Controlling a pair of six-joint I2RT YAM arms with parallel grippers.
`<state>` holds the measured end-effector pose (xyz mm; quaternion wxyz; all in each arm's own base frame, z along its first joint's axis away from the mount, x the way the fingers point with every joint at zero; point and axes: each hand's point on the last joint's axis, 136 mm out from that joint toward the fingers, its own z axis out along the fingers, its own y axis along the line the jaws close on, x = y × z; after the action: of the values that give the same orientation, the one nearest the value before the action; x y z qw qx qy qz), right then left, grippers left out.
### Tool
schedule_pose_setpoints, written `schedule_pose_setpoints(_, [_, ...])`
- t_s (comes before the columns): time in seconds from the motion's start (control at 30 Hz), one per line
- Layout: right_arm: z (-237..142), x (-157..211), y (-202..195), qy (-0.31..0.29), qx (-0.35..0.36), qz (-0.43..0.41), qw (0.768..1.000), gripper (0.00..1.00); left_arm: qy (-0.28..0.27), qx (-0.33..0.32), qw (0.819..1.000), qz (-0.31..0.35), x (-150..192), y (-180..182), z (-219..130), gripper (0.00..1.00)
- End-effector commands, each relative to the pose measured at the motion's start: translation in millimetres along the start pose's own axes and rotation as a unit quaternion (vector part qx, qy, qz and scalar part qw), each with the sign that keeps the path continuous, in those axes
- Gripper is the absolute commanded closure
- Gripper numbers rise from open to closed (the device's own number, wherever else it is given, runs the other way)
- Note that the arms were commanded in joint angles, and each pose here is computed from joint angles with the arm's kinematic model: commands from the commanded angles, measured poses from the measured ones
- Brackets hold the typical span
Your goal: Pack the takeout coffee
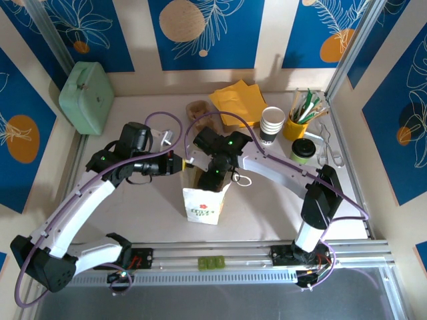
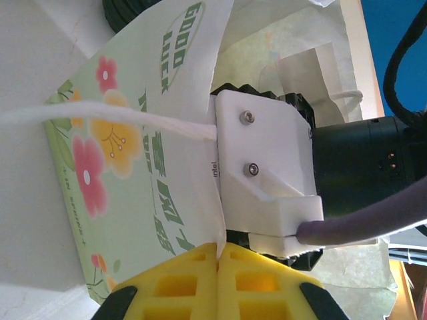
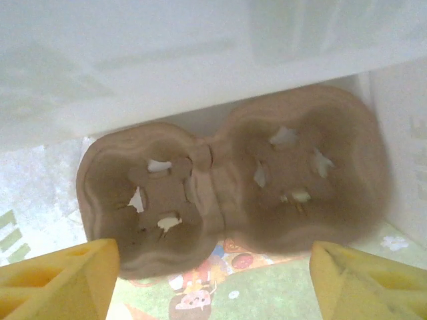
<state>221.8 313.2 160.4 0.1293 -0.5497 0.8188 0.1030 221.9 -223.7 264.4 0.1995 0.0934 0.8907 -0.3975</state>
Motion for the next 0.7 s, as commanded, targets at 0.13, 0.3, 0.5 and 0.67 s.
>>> schedule_pose_setpoints(0.13, [-29,-16,15,-0.055,-0.017,-0.006,0.998,0.21,-0.021,0.03,0.999,0.03,-8,-22,-14,1.0])
schedule_pose_setpoints(0.3, [-39,-25,19,-0.081,-0.019,0.003,0.997,0.21,-0.022,0.039,0.999,0.025,-8,-25,-12,1.0])
schedule_pose_setpoints(0.5, [-55,-39,16,-0.114,-0.015,0.051,0.992,0.22,-0.019,0.039,0.999,0.024,-7,-25,-10,0.98])
schedule_pose_setpoints(0.67, [-79,-49,13,-0.148,-0.011,0.082,0.986,0.22,-0.018,0.028,0.999,0.015,-6,-20,-8,0.96])
